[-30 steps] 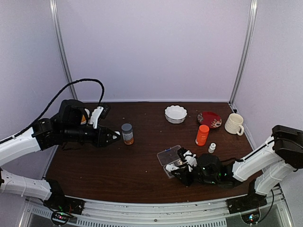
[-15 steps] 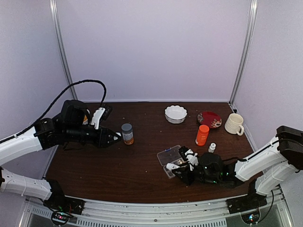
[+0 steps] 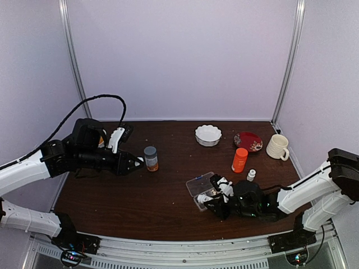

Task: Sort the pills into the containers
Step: Pour the pill into the compartment of the pill container.

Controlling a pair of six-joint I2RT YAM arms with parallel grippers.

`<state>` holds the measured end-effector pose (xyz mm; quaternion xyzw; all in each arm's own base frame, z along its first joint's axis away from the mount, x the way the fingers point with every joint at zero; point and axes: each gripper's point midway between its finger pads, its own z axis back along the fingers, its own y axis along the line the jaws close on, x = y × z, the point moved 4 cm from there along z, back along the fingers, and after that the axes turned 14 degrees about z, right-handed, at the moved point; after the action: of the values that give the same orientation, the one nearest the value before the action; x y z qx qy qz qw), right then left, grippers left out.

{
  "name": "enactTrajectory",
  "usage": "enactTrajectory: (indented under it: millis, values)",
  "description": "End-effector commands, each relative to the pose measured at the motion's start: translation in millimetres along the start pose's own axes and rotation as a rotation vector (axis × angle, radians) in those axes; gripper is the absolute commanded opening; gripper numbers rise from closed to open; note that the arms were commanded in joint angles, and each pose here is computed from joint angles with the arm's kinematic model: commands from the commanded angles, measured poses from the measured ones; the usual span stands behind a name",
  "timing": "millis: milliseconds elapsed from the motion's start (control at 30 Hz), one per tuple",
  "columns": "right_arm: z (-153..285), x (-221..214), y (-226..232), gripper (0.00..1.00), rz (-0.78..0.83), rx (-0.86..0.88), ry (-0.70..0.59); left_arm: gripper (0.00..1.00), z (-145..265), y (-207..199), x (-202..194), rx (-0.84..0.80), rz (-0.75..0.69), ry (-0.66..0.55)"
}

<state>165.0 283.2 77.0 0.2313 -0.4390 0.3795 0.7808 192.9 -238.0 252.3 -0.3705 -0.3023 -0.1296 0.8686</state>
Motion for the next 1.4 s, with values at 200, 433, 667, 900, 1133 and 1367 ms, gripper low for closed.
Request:
enactTrajectory:
  millis: [200,433,667,900,1133,1367]
  values:
    - [6,9,-3,0.00,0.018,-0.019,-0.017,0.00,-2,-4,6,-0.027,-0.018,-0.017]
    - [8,9,0,0.00,0.005,0.010,-0.052,0.00,-2,-5,7,-0.031,-0.019,-0.015]
    - [14,5,0,0.00,-0.008,0.026,-0.060,0.00,-3,-6,7,-0.033,-0.020,-0.012]
    - [17,1,5,0.00,-0.012,0.067,-0.056,0.00,-4,-6,8,-0.033,-0.021,-0.011]
    - [15,-14,3,0.00,-0.006,0.047,0.012,0.00,-6,-6,8,-0.031,-0.022,-0.004]
    - [17,-10,3,0.00,0.012,0.038,0.016,0.00,-8,-6,7,-0.029,-0.022,-0.001]
